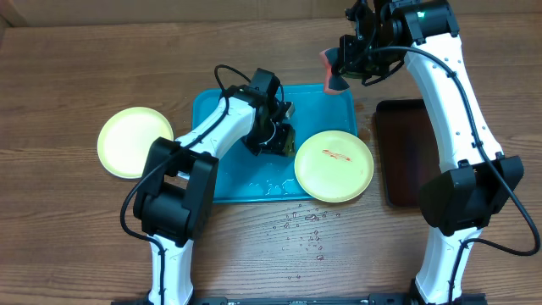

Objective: Clean dirty plates on tray and stack at the side
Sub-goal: 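Move the left gripper to the second yellow plate and grasp its rim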

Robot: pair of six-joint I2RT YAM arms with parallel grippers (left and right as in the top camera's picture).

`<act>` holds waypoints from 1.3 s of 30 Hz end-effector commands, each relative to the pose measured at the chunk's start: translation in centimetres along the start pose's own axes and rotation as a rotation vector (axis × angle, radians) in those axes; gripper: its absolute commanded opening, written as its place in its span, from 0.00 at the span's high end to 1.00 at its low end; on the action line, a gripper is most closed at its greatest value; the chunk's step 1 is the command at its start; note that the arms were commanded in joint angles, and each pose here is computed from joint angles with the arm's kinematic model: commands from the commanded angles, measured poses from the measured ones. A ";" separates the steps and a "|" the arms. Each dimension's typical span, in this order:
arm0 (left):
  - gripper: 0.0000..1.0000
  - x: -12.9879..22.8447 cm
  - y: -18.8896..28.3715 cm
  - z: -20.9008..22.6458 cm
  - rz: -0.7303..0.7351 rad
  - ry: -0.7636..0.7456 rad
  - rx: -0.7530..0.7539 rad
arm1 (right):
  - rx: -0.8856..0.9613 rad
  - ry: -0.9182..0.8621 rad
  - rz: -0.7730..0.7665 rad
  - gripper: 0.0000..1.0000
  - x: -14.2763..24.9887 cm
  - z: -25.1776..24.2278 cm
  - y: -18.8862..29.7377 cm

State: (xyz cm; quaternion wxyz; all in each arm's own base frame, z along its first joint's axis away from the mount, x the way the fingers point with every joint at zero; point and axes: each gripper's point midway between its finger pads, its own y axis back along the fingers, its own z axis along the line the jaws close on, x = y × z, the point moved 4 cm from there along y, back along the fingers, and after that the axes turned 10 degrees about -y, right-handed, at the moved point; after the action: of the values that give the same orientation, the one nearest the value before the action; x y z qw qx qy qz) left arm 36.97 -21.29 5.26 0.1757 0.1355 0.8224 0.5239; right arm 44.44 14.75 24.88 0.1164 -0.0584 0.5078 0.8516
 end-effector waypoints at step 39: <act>0.91 0.3 -1.2 -0.8 0.048 -0.069 -0.122 | 0.000 0.008 -0.009 0.96 -0.1 0.1 0.3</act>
State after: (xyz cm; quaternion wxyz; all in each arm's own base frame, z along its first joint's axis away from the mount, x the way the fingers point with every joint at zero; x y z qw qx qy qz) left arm 36.17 -22.84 5.48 0.2069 0.1620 0.7877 0.5572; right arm 44.43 14.74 24.87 0.1161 -0.0583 0.5079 0.8516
